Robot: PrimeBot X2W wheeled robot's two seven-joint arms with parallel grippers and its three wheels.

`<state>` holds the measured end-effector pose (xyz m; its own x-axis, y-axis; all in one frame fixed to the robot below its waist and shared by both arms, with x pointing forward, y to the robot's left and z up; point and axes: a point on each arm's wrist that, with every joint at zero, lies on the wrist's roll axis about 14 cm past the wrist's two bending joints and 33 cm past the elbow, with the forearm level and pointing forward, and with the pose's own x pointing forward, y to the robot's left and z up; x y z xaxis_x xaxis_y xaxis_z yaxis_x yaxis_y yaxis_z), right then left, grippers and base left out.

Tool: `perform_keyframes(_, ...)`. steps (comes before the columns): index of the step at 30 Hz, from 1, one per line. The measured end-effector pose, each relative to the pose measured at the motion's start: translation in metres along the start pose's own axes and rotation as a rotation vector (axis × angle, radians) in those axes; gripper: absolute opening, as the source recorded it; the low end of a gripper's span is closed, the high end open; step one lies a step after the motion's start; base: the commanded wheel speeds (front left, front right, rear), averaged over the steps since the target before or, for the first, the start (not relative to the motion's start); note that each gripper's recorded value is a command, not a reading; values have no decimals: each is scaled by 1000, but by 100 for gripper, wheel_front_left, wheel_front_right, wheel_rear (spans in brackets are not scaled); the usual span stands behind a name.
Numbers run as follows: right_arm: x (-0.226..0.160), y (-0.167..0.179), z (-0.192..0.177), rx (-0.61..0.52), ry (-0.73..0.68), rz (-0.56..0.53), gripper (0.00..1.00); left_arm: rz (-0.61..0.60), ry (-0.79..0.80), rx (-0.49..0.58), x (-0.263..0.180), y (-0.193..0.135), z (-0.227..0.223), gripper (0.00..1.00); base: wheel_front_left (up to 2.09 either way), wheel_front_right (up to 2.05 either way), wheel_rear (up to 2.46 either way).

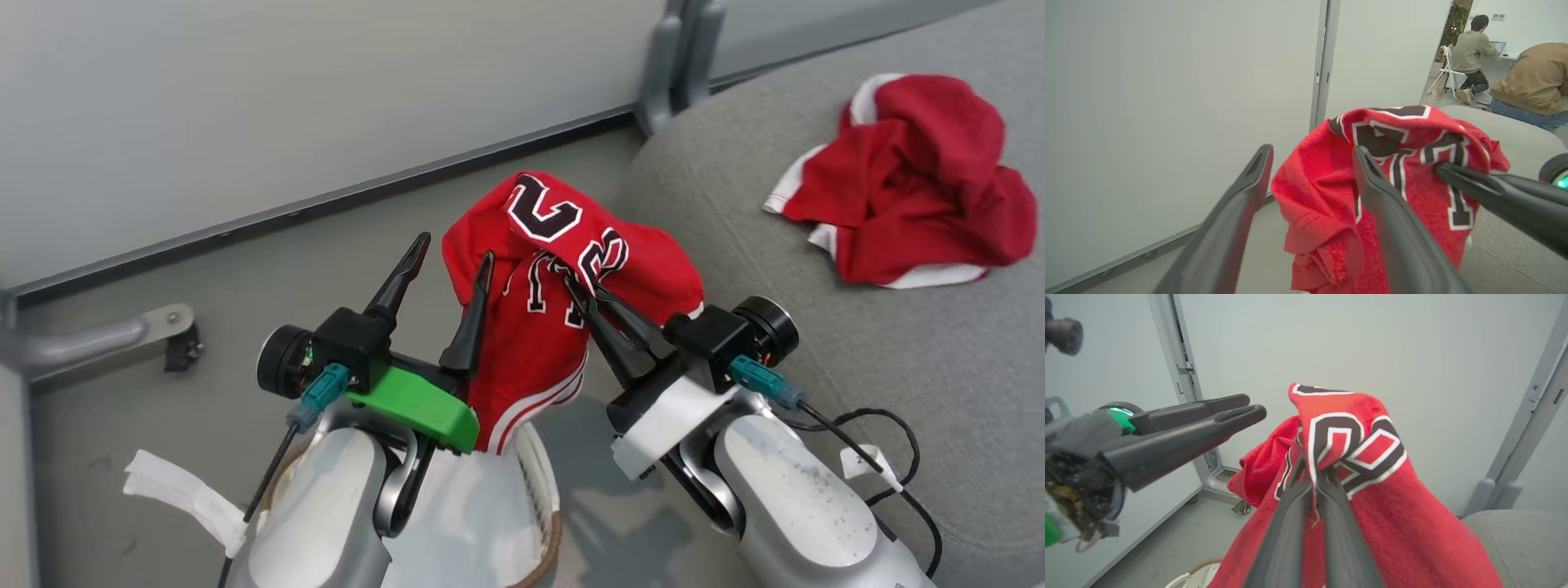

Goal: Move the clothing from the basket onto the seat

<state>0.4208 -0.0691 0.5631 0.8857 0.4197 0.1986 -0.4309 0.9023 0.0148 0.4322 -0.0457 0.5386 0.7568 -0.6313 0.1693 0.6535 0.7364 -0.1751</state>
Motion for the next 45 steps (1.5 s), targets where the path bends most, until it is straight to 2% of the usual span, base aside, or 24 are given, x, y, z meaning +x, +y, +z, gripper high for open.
perform_keyframes(7,-42,-65,15,-78,-6,-213,0,-170,37,-66,28,-56,-25,100,0,0,0)
perform_keyframes(10,-56,-97,34,-134,-35,-303,0,-225,45,-81,37,-74,-32,100,0,0,0)
perform_keyframes(16,-76,-182,93,-403,-67,-443,0,-314,94,-123,42,-99,-59,100,0,0,0)
perform_keyframes(20,-84,-236,138,-585,-77,-536,0,-342,109,-144,50,-101,-73,100,0,0,0)
perform_keyframes(23,-82,-265,156,-684,-59,-578,0,-346,126,-153,53,-94,-86,100,0,0,0)
perform_keyframes(25,-74,-282,153,-738,-13,-582,0,-325,135,-157,57,-81,-95,100,0,0,0)
perform_keyframes(28,-65,-306,128,-726,62,-616,0,-297,161,-161,58,-62,-112,100,0,0,0)
perform_keyframes(32,-64,-334,77,-676,193,-665,0,-261,186,-168,57,-42,-130,100,0,0,0)
perform_keyframes(35,-70,-347,36,-597,269,-715,0,-220,200,-165,54,-25,-139,100,0,0,0)
perform_keyframes(37,-75,-350,10,-551,314,-737,47,-177,205,-169,52,-10,-142,100,0,0,0)
perform_keyframes(38,-79,-350,-5,-526,340,-750,100,-157,210,-166,50,-2,-145,100,0,0,0)
perform_keyframes(42,-93,-346,-42,-446,388,-795,100,-88,228,-156,41,21,-150,100,0,0,0)
perform_keyframes(45,-98,-337,-48,-419,376,-804,100,-34,232,-149,33,35,-148,100,0,0,0)
